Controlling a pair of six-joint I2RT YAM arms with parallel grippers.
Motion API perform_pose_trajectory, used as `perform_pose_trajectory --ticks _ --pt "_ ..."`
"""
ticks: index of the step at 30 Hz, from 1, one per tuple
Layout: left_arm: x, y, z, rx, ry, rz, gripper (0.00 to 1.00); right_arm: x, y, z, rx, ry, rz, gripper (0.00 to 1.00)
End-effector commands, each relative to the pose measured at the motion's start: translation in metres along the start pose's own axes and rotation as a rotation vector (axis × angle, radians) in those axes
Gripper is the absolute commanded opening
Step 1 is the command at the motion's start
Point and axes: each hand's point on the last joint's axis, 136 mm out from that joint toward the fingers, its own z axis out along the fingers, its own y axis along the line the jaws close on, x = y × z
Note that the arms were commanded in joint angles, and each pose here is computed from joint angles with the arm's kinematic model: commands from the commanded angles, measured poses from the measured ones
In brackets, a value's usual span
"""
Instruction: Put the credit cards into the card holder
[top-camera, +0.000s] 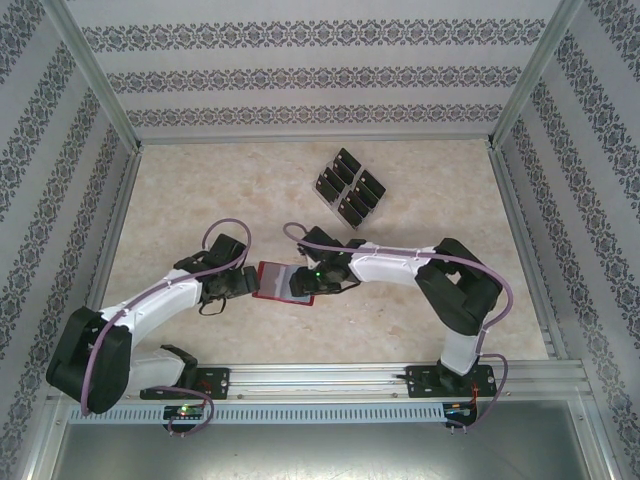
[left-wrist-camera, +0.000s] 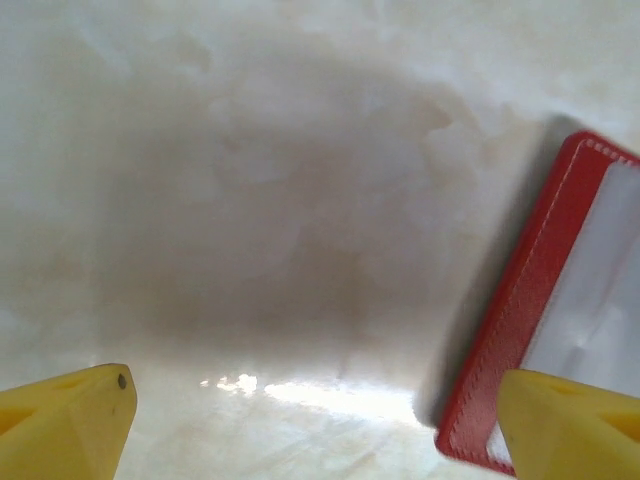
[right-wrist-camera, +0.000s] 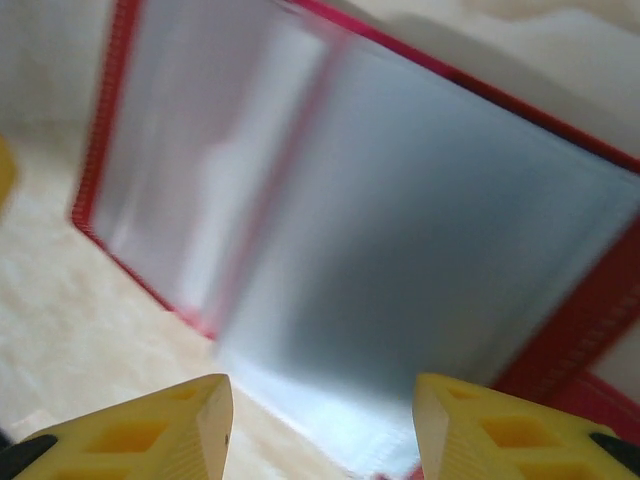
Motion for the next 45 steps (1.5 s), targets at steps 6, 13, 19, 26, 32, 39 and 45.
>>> perform_pose_trajectory --ticks 6,13,19,26,32,39,45 --pt "-0.007 -0.023 -0.007 0.06 0.0 0.057 0.93 -0.015 -0.068 -0.028 0.104 -0.05 0.05 0.52" --pt "-0.008 -0.043 -0.005 0.085 0.019 0.114 0.93 -0.035 -0.071 -0.056 0.062 -0.115 0.061 0.51" --pt "-0.011 -0.064 0.003 0.097 0.038 0.18 0.93 -0.038 -0.041 -0.068 -0.01 -0.151 0.051 0.51" --pt "-0.017 -0.08 0.016 0.067 0.035 0.247 0.93 -0.031 -0.033 -0.057 -0.018 -0.133 0.05 0.5" --pt "-0.018 -0.08 0.029 0.0 0.048 0.288 0.93 -0.025 -0.03 -0.044 -0.024 -0.108 0.046 0.49" --pt "-0.009 -0.071 0.044 -0.051 0.074 0.292 0.92 -0.02 -0.033 -0.032 -0.014 -0.083 0.048 0.49" --pt "-0.001 -0.068 0.05 -0.052 0.088 0.286 0.92 -0.017 -0.031 -0.02 -0.016 -0.055 0.045 0.49"
